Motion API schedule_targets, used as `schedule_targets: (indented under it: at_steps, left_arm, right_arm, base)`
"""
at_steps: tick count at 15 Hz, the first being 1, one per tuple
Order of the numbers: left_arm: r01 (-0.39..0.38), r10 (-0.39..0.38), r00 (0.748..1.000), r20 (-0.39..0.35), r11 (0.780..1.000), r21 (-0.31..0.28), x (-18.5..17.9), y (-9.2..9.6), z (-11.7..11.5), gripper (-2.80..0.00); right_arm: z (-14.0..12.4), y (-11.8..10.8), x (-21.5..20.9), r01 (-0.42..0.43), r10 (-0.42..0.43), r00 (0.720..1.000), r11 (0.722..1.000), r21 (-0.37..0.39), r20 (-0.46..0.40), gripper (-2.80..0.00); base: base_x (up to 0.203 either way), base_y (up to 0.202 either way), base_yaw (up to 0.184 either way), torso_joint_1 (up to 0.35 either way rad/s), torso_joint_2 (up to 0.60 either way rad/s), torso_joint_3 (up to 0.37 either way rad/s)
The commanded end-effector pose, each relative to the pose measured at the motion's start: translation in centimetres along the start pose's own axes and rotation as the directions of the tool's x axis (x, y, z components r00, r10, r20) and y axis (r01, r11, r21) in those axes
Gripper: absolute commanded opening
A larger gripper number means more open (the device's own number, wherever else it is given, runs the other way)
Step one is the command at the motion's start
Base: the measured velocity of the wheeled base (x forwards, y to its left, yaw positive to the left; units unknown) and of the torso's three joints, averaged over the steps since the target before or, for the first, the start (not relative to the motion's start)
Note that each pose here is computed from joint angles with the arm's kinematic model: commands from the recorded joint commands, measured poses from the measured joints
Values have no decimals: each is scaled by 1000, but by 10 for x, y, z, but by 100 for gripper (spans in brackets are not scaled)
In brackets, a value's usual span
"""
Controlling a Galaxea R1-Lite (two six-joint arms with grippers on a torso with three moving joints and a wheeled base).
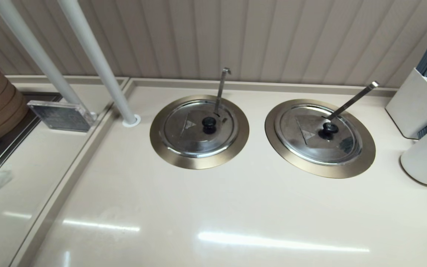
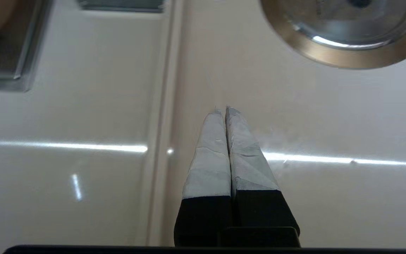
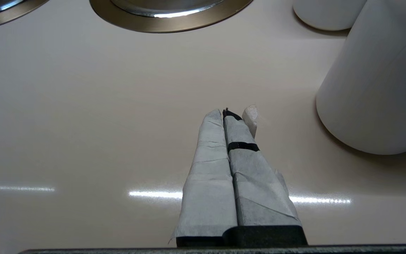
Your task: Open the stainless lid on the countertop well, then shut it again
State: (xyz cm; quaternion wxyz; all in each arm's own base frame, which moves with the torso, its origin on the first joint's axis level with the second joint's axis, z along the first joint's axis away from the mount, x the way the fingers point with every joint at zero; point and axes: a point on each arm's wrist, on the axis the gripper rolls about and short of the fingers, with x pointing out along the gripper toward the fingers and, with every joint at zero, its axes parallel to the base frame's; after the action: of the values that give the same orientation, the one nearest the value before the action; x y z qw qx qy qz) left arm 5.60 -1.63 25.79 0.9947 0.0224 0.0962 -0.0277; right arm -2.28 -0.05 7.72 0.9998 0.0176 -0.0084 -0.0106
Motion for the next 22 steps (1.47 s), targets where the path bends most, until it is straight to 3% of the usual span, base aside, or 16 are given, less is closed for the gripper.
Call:
schedule_targets:
  at_steps: [1,3,4,5,7,9,11,12,13,14,15,18,20,21,22]
  left_arm:
    - [-111,111,993,49,994,-16,-75,27,-34,-280]
    - [-311,311,950,3,950,-9,-97,28,-56,-280]
    - [-387,387,922,-20,922,2,-97,25,-64,-280]
    - [-421,421,907,10,907,13,-99,23,-71,-280]
    - [-429,427,901,74,903,7,-87,22,-78,-280]
    - [-435,431,898,85,899,39,-82,22,-80,-280]
    - [-449,445,891,92,893,34,-84,22,-79,-280]
    - [-480,475,874,107,877,26,-89,20,-76,-280]
    - [-530,523,844,117,847,36,-93,17,-74,-280]
    - [-548,538,834,123,834,70,-94,15,-76,-280]
    - [-523,511,850,126,847,91,-93,15,-86,-280]
    - [-352,325,922,210,930,106,-95,9,-134,-280]
    - [-278,261,951,167,956,90,-72,9,-163,-280]
    - [-243,226,963,147,964,109,-58,8,-179,-280]
    - [-176,153,971,185,977,118,-50,6,-184,-280]
  right_arm:
    - [-1,0,0,0,0,1000,1000,0,-4,-280]
    - [-1,0,0,0,0,1000,1000,0,-4,-280]
    - [-1,0,0,-1,1,1000,1000,-1,-4,-280]
    - [-1,0,0,-1,1,1000,1000,-5,-4,-280]
    - [-1,0,0,-1,1,1000,1000,-5,-4,-280]
    - [-1,0,0,-1,1,1000,1000,-5,-4,-280]
    - [-1,0,0,-1,1,1000,1000,-5,-4,-280]
    - [-1,0,0,-1,1,1000,1000,-3,-4,-280]
    - [-1,0,0,-1,1,1000,1000,-6,-4,-280]
    - [-1,0,0,-1,1,1000,1000,-8,-4,-280]
    - [-1,0,0,-1,1,1000,1000,-6,-4,-280]
    - [-1,0,0,-1,1,1000,1000,-5,-4,-280]
    - [-1,0,0,-1,1,1000,1000,-4,-4,-280]
    - [-1,0,0,-1,1,1000,1000,-5,-4,-280]
    - [-1,0,0,-1,1,1000,1000,-7,-4,-280]
  base:
    - [0,0,0,0,0,0]
    - [0,0,0,0,0,0]
    - [0,0,0,0,0,0]
    - [0,0,0,0,0,0]
    - [0,0,0,0,0,0]
    - [0,0,0,0,0,0]
    - [0,0,0,0,0,0]
    - [0,0,0,0,0,0]
    - [0,0,0,0,0,0]
    - [0,0,0,0,0,0]
    - [0,0,0,0,0,0]
    - [0,0,0,0,0,0]
    - [0,0,0,0,0,0]
    - [0,0,0,0,0,0]
    - [0,0,0,0,0,0]
